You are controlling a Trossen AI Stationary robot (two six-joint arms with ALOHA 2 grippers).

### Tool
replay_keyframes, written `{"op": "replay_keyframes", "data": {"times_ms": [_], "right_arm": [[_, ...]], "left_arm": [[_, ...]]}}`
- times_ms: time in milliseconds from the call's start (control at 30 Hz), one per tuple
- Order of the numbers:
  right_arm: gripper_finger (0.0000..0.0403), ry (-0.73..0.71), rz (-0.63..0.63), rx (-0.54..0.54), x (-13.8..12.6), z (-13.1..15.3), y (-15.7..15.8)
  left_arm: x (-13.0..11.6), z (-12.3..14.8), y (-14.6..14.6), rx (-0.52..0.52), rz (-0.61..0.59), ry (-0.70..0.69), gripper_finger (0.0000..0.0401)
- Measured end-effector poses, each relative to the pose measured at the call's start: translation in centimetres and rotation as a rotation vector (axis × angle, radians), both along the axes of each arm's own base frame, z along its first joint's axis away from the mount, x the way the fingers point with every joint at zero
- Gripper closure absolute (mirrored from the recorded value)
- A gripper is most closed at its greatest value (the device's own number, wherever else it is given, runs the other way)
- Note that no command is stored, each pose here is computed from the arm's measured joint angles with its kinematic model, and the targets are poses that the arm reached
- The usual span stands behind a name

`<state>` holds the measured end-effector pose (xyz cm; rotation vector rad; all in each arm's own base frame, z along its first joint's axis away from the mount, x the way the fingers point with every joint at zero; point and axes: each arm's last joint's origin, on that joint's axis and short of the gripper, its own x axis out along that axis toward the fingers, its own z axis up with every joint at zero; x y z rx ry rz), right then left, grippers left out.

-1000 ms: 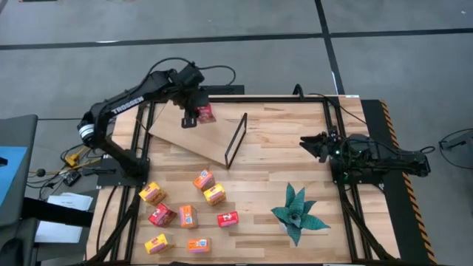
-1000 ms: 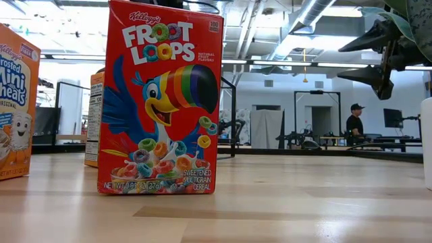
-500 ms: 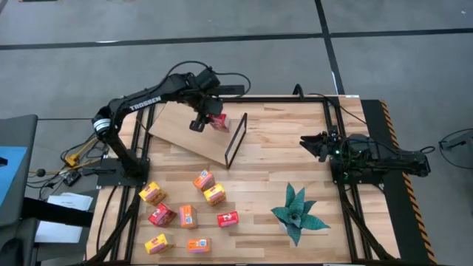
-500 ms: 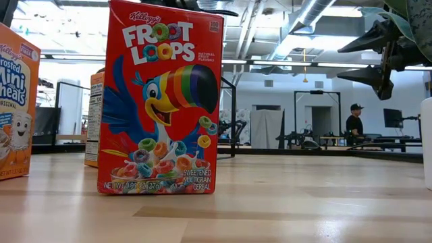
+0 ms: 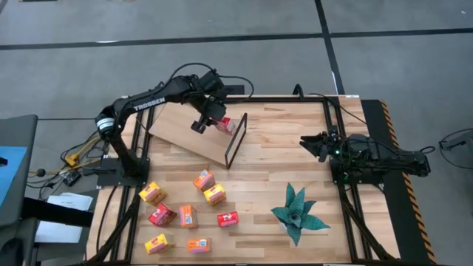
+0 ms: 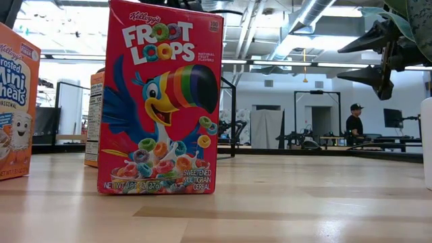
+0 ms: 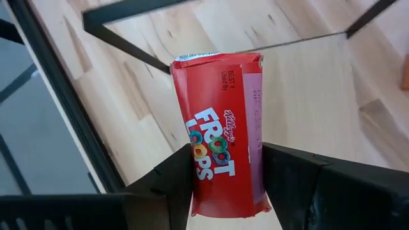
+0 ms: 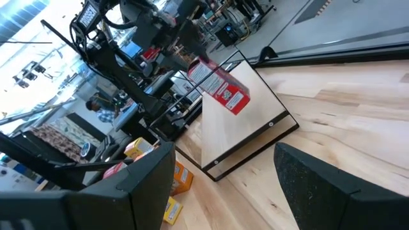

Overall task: Stack cereal on shelf
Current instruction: Put the top red cereal box on the shelf

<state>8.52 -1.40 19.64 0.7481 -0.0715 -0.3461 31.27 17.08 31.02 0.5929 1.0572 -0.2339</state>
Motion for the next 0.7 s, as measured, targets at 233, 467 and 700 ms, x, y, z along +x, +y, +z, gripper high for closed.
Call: {"op": "replay_keyframes", "data": {"times_ms": [233,467,700], "right_arm": [[0.0111,-0.007,-0.001,0.022,0.0,0.0,0.0],[0.0111,-0.005,-0.001,0.022,0.0,0.0,0.0],[0.0111,-0.005,-0.001,0.023,0.0,0.0,0.0]], "left_arm": [[0.8,-1.0,0.2,-0.007,0.010,0.010,0.0248],[0.9,-1.0,0.1,-0.020,0.010,-0.001,0.0248],[0.7,-1.4,0.3,-0.003,0.012,0.017,0.0248]]}}
